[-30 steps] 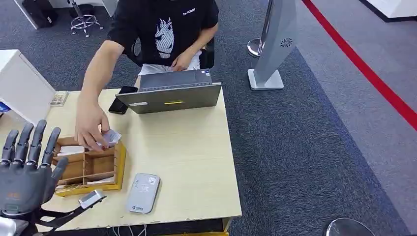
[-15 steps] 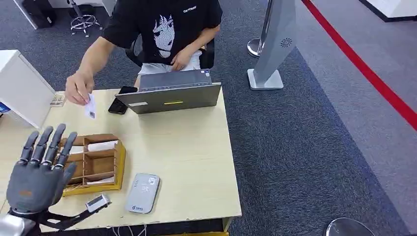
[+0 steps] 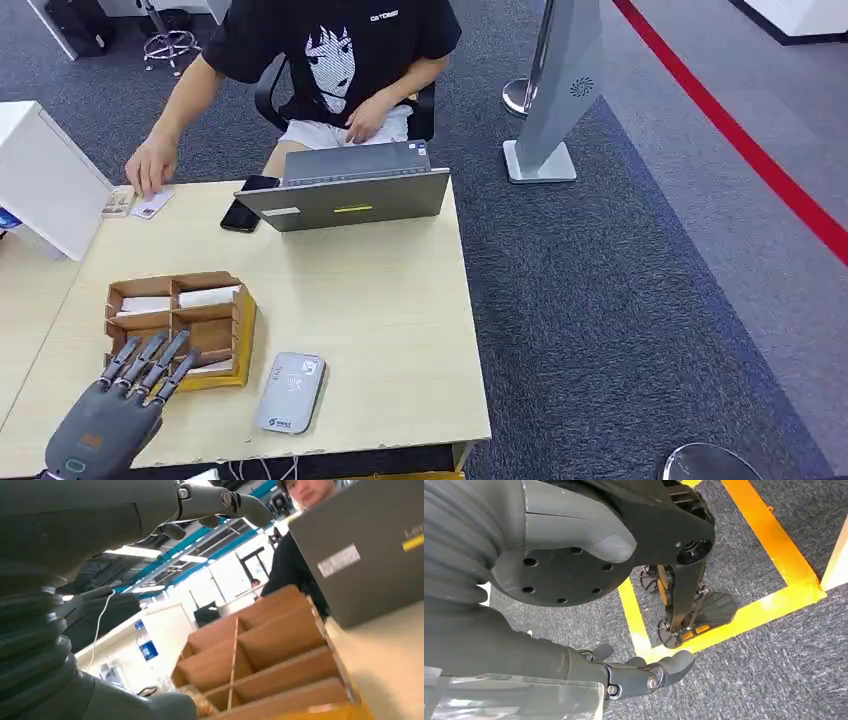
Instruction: Pass the card to the sensor for recognition and then transmit it.
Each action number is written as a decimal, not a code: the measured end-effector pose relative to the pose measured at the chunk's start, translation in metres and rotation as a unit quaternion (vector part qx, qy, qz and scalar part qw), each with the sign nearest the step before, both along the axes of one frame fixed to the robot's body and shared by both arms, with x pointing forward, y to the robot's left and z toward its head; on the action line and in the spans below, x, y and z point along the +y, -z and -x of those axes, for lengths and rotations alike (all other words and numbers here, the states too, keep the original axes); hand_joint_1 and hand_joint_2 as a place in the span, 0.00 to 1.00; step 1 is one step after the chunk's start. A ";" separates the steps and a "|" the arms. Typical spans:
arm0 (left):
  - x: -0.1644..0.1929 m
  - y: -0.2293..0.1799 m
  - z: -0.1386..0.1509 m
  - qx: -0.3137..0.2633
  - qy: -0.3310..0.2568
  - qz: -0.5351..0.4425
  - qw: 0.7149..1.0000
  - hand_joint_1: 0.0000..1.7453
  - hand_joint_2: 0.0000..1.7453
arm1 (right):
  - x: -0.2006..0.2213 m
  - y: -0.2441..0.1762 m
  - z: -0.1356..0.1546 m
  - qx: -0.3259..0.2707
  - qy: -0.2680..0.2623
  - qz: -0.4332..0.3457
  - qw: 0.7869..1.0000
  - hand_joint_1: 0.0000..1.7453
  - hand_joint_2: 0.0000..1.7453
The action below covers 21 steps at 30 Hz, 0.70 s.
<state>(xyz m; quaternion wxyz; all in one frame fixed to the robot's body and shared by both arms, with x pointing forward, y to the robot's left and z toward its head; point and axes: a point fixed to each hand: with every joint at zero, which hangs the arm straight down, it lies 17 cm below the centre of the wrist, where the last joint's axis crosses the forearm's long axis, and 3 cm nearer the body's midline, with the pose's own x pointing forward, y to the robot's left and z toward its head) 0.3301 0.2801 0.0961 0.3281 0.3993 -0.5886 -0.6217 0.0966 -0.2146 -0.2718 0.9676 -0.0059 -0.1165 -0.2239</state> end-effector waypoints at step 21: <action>0.071 0.034 -0.012 -0.021 -0.075 0.016 0.997 0.00 1.00 | 0.001 0.000 0.001 -0.001 -0.022 0.004 1.000 0.00 1.00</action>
